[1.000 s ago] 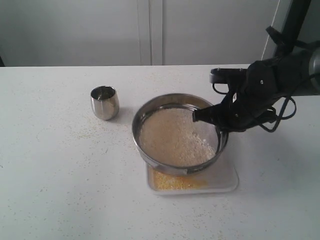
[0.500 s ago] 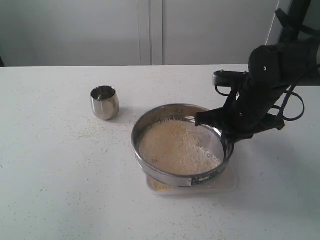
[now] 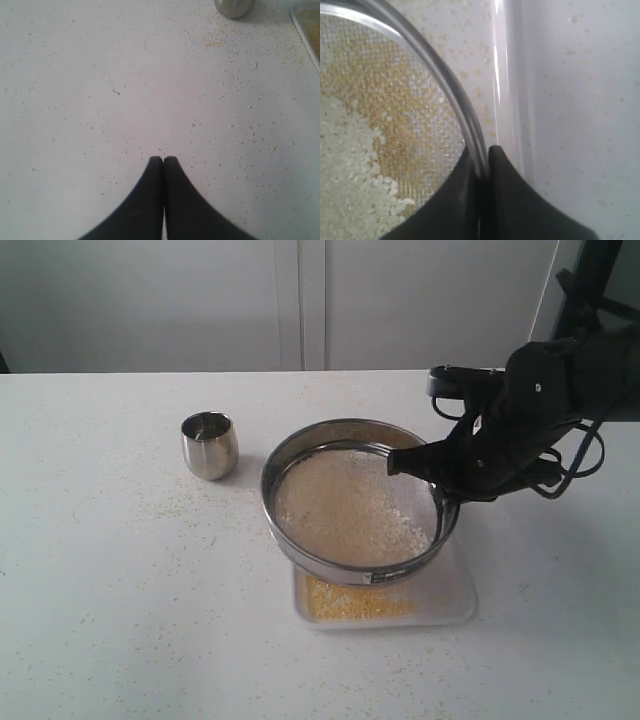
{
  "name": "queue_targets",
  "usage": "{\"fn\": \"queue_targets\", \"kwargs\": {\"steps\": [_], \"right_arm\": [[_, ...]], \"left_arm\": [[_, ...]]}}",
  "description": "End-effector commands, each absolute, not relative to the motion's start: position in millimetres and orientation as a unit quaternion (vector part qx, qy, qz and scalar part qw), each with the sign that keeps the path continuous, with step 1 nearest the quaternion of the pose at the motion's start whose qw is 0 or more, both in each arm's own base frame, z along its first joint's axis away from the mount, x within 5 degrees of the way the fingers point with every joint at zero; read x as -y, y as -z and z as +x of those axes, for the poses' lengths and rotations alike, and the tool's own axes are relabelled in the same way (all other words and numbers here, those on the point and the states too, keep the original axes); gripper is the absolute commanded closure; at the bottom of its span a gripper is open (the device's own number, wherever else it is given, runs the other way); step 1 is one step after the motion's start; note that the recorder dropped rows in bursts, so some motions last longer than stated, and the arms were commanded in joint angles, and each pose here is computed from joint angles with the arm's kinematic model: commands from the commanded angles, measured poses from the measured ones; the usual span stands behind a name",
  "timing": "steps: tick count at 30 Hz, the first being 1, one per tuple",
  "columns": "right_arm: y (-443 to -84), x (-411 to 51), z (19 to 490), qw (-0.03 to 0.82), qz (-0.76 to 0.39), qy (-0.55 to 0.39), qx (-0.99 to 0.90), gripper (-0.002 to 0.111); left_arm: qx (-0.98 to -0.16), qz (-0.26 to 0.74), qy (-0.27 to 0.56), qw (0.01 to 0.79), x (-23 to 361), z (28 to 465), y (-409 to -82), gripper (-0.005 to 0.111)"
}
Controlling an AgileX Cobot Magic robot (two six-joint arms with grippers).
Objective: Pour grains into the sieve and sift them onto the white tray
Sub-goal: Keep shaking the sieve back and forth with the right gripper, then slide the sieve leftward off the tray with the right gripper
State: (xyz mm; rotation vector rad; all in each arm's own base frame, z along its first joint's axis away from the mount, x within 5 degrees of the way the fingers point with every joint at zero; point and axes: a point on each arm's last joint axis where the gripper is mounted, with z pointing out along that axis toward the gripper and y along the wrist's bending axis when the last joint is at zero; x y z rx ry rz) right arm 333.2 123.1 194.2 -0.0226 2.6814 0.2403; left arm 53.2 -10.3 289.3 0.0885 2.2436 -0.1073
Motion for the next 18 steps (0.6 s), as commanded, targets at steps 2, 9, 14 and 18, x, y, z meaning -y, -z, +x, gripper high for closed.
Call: {"fn": "queue_targets", "kwargs": {"steps": [2,9,14,18], "right_arm": [[-210,-125,332,0.241,0.011,-0.111,-0.964,0.108],[-211,-127,330,0.238,0.006,-0.111,-0.965,0.108],[-215,-140,328,0.243,-0.010,-0.118,-0.963,0.108],[-226,-158,326,0.249,-0.034,-0.128,-0.959,0.108]], "left_arm": [[-0.900,0.034,0.043,0.433,10,52,-289,0.107],[-0.900,0.034,0.043,0.433,10,52,-289,0.107],[-0.900,0.034,0.043,0.433,10,52,-289,0.107],[-0.900,0.034,0.043,0.433,10,52,-289,0.107]]}}
